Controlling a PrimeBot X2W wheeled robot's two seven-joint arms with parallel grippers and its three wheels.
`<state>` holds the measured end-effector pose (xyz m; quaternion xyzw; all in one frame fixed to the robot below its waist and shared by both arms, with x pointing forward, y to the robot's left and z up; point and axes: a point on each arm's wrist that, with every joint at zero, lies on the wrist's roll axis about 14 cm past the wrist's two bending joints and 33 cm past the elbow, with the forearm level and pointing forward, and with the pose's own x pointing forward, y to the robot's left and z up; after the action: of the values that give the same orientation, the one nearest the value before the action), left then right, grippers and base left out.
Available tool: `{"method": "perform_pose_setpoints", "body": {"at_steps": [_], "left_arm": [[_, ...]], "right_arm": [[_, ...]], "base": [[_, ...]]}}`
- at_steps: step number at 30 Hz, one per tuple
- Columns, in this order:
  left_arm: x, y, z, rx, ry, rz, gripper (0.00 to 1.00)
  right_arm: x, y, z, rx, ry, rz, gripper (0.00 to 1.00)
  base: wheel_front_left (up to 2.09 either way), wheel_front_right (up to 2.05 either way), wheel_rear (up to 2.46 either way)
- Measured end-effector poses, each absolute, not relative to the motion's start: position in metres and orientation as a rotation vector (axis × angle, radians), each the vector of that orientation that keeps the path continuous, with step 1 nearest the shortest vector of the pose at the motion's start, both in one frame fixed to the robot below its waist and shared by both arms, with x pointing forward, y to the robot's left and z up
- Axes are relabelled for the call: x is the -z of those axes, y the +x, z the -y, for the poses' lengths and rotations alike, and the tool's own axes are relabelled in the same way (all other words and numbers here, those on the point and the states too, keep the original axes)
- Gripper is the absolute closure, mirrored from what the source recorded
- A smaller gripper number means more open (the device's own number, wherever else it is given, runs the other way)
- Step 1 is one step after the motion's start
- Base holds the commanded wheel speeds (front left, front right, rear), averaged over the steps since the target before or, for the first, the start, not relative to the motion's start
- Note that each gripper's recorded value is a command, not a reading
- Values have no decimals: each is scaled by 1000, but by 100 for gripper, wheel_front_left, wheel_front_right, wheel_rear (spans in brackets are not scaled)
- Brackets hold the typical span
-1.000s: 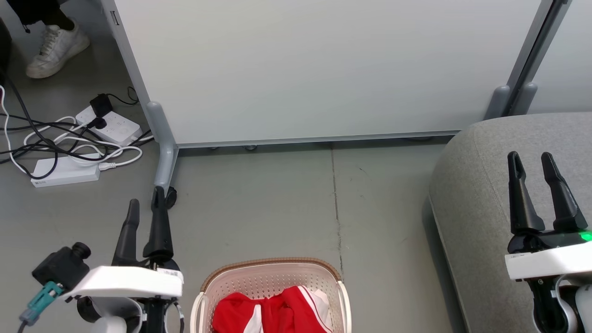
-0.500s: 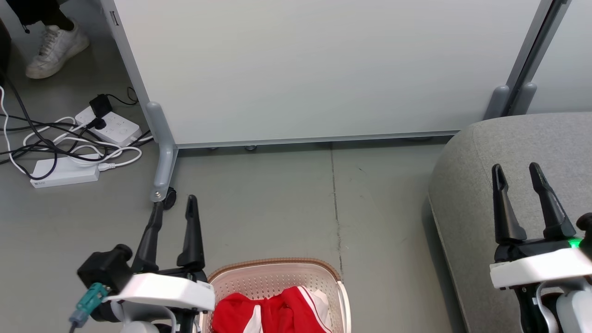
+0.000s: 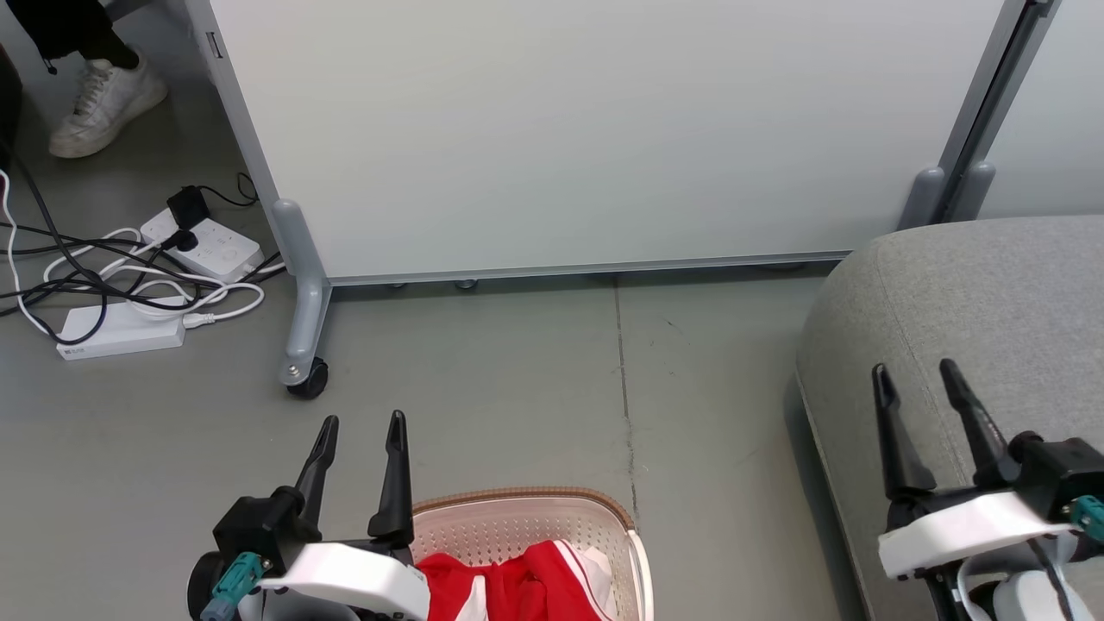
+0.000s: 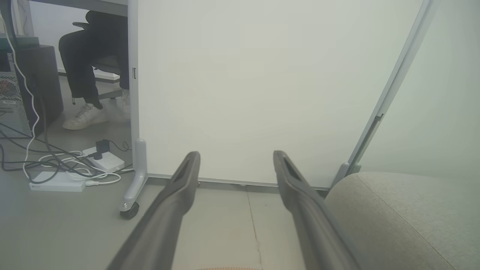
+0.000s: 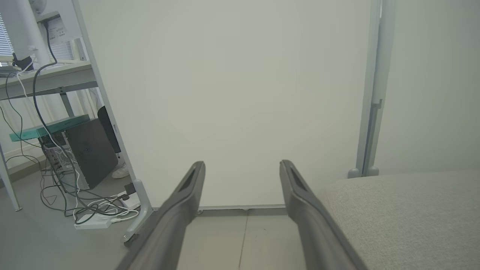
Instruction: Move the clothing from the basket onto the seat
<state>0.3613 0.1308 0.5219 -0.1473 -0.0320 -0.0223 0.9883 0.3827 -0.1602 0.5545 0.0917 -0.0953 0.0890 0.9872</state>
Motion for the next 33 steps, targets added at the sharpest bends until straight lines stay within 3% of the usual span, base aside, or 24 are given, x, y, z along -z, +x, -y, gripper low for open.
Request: {"method": "perform_pose_setpoints", "body": {"at_steps": [33], "left_arm": [[-532,355,-123,73,-123,145,0]], "right_arm": [[-531,383,133,-276,-30,130,0]], "base": [[0,0,0]]}}
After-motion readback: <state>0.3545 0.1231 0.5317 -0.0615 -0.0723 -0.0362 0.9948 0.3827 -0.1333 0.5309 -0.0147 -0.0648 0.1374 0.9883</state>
